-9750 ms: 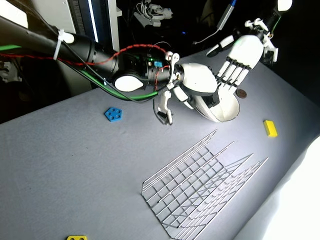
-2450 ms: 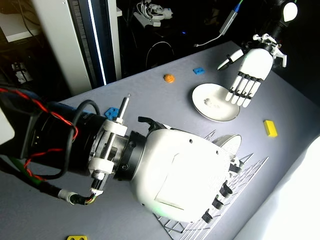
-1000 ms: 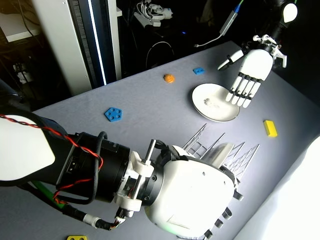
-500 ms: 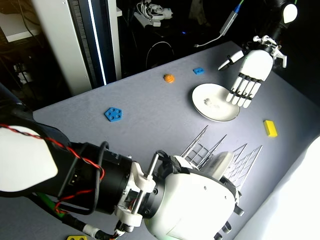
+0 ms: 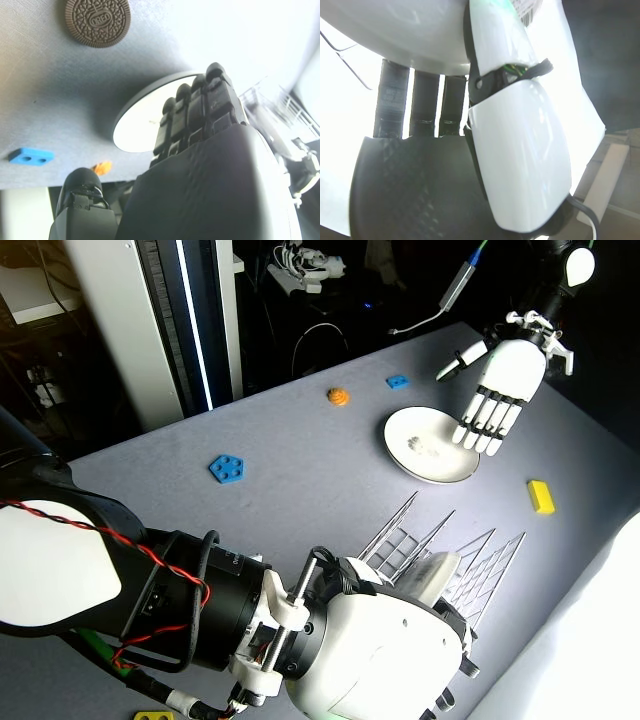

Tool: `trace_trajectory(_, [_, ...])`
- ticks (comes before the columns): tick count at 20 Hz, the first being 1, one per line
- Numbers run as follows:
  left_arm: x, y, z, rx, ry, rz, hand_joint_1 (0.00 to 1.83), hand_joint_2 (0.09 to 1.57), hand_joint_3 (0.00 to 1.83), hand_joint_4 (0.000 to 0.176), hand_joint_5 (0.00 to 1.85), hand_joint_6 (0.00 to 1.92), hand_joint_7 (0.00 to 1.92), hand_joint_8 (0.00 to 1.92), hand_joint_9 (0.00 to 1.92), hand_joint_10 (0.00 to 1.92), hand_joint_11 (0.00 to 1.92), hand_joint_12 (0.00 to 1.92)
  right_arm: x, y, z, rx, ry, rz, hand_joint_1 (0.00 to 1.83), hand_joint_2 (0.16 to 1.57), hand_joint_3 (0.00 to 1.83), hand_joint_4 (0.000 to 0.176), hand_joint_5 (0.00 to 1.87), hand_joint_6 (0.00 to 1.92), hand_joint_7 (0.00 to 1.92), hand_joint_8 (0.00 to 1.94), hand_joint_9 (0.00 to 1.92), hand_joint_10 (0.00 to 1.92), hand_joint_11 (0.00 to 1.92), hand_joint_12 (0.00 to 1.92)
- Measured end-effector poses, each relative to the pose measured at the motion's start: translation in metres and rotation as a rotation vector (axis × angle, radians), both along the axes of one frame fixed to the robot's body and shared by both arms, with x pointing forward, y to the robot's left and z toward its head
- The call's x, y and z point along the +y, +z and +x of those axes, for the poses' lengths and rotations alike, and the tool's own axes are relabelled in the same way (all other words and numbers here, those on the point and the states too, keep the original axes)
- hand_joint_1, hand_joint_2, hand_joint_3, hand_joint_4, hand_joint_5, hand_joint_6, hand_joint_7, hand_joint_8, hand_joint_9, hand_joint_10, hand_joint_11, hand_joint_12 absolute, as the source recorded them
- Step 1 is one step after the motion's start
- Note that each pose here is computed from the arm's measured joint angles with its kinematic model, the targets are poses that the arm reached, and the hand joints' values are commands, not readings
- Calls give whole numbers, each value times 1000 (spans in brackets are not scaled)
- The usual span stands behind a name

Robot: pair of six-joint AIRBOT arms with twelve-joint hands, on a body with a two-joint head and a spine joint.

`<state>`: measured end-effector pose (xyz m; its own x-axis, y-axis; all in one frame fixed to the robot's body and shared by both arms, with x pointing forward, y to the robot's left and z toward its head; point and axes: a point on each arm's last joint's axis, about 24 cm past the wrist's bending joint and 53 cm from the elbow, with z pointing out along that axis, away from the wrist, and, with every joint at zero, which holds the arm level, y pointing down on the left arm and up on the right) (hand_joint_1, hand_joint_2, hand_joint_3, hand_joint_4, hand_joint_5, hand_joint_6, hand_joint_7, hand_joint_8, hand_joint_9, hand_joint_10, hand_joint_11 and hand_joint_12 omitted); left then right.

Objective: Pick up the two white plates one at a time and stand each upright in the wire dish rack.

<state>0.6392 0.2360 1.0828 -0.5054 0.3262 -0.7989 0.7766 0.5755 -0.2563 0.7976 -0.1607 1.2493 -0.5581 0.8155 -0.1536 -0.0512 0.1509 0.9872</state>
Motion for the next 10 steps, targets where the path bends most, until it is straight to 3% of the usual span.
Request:
trace_trajectory(2, [-1,1,1,-3,-1,-2,0,1036,2,0,35,1,45,1,18,1,0,0,1,1,0,-1,3,2,1482,1159,1,0,759,1237,866,1034,792,1228,763,1625])
trace_trajectory(3, [-1,2,1,-4,0,-3,0,1037,2,0,58,10,64,9,42,12,7,3,1,1,0,-1,2,3,1381,1176,2,0,748,1308,868,1075,795,1334,634,1337])
trace_trajectory(4, [-1,2,1,-4,0,-4,0,1034,1,0,52,7,56,5,33,7,1,0,1,1,0,-1,2,3,1237,1178,0,0,777,1307,917,1061,774,787,603,1187])
trace_trajectory(5, [-1,2,1,-4,-1,-3,0,1033,0,0,50,5,54,4,28,4,0,0,1,1,0,-1,3,4,1214,1167,1,0,792,1289,954,1018,861,482,621,1107])
trace_trajectory(6, [-1,2,1,-4,-1,-2,0,1035,1,0,55,7,55,4,30,5,0,0,0,1,-1,0,4,10,1330,1129,4,0,740,671,935,1075,881,344,595,1081])
trace_trajectory(7, [-1,2,1,-4,0,-4,0,1034,1,0,51,4,65,7,43,9,0,0,0,2,0,2,3,18,1376,1065,0,0,831,213,910,205,899,171,542,1061])
trace_trajectory(8, [-1,2,1,-4,0,-3,0,1034,1,0,54,5,72,10,48,11,5,2,1,3,-1,5,5,27,1379,1059,0,0,860,117,939,83,908,116,521,1083])
trace_trajectory(10, [-1,2,1,-4,0,-3,0,1033,0,0,57,5,70,7,46,8,2,1,1,3,-1,5,8,31,1377,1045,0,0,867,45,954,19,915,66,505,1067])
